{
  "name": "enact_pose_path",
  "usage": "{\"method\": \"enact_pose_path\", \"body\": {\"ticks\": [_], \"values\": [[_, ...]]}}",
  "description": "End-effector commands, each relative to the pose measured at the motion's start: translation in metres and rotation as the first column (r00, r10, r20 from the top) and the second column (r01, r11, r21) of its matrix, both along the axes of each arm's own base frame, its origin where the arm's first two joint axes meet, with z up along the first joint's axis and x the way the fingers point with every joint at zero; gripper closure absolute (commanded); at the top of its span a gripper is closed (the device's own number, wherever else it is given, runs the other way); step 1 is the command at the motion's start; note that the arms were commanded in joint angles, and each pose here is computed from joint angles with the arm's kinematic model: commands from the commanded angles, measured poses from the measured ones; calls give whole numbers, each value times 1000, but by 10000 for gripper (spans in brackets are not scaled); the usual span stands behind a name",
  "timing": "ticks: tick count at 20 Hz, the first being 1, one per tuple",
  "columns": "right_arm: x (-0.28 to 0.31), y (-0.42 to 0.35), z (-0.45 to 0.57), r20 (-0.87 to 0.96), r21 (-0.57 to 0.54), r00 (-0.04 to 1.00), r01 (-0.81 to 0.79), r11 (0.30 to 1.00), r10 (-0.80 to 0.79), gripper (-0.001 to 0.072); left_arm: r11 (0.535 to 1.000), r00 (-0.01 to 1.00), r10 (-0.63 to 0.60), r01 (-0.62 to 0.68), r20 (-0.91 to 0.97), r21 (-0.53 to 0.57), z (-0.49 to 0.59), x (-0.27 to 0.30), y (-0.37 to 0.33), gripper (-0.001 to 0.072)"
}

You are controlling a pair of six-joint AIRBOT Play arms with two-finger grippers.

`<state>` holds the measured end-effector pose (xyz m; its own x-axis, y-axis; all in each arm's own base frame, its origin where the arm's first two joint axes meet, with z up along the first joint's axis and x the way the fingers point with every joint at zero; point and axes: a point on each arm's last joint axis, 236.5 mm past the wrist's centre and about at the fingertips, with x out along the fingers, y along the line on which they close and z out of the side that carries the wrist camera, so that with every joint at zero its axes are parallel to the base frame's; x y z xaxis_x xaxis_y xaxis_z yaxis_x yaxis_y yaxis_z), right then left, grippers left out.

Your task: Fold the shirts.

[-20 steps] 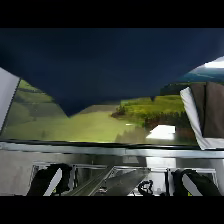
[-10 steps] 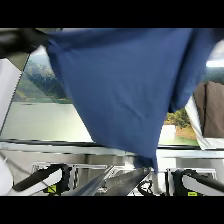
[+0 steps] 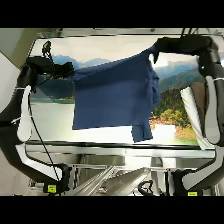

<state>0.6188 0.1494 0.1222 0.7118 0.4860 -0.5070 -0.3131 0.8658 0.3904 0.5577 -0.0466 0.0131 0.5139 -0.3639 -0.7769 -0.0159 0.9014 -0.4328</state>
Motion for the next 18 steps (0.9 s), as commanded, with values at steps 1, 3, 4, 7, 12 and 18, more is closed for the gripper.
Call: {"method": "enact_pose_path", "body": {"ticks": [1, 3, 4, 7, 12, 18], "values": [[4, 9, -31, -69, 27, 998, 10, 1000, -8, 505, 1000, 995, -29, 28, -92, -10, -38, 4, 1, 685], [-2, -5, -31, -132, 66, 991, 47, 997, -38, 260, 997, 985, -77, 74, -154, -26, -42, -5, -7, 13], [-9, -19, -27, -172, 80, 984, 68, 994, -53, 331, 995, 979, -98, 93, -177, -34, -36, -10, -7, 27], [-44, -83, -18, -295, 29, 951, 107, 994, -94, 464, 994, 971, -104, 94, -215, -53, 5, -26, 13, 28], [-132, -152, -71, -543, -62, 823, 158, 986, -166, 466, 995, 906, -82, 52, -416, -84, 20, -113, 52, 29], [-212, -86, -181, -687, 215, 726, 258, 942, -42, 454, 978, 822, -1, -118, -570, -171, -77, -227, 20, 28]]}}
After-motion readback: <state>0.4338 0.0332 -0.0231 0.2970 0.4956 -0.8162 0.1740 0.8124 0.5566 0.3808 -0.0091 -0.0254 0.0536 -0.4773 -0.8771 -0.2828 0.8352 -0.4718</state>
